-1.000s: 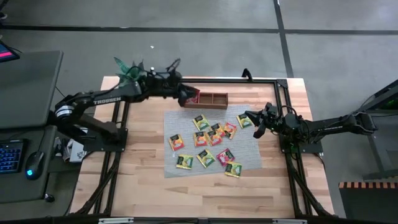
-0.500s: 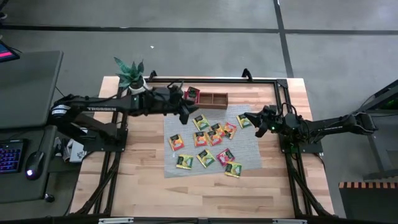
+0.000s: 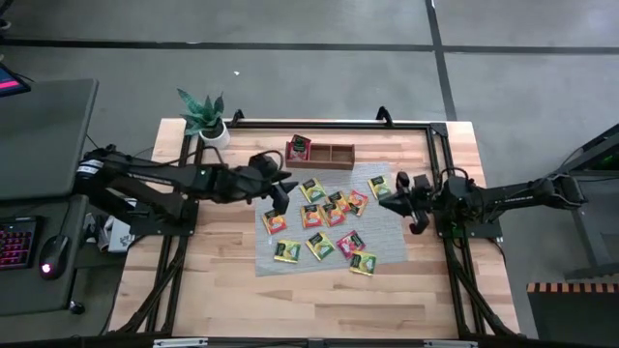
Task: Pick & Place Tea
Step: Put the red tea bag into the left section of the wooden organizer
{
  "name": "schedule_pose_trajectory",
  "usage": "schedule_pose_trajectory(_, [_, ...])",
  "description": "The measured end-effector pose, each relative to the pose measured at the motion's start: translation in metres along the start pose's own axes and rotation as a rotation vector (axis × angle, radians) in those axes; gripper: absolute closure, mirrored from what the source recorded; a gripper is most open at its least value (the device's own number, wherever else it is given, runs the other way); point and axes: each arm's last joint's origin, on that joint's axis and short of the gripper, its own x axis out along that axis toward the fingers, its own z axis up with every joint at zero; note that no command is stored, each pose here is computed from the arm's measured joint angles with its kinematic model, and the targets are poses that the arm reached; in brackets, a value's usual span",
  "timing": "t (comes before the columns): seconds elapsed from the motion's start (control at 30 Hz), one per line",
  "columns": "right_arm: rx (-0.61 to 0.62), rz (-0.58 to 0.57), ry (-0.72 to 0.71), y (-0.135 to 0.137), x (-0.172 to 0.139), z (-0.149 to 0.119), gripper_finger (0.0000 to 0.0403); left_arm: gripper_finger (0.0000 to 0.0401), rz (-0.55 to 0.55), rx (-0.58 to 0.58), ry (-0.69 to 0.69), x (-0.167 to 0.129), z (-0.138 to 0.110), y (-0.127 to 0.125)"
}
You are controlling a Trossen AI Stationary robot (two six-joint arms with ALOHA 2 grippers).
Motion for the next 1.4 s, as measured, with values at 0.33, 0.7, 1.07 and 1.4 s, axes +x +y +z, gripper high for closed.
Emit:
schedule_pose_trajectory(0.33, [0.058,-0.161,0.304,0.01,0.018,0.025,0.0313,0.0227,-0.12,-0.039,0.104,0.008,-0.026,0.004])
schedule_pose_trajectory(0.7, [0.121,-0.319,0.534,0.012,0.03,0.034,0.0273,0.0292,-0.295,0.029,0.243,0.061,-0.057,-0.019])
schedule_pose_trajectory(1.07, [0.181,-0.432,0.66,0.007,0.02,0.022,0.0272,0.0395,-0.313,0.156,0.322,0.125,-0.066,-0.051])
schedule_pose_trajectory(1.4, [0.244,-0.572,0.656,0.003,0.015,0.019,0.0272,0.04,-0.328,0.069,0.353,0.174,-0.071,-0.081])
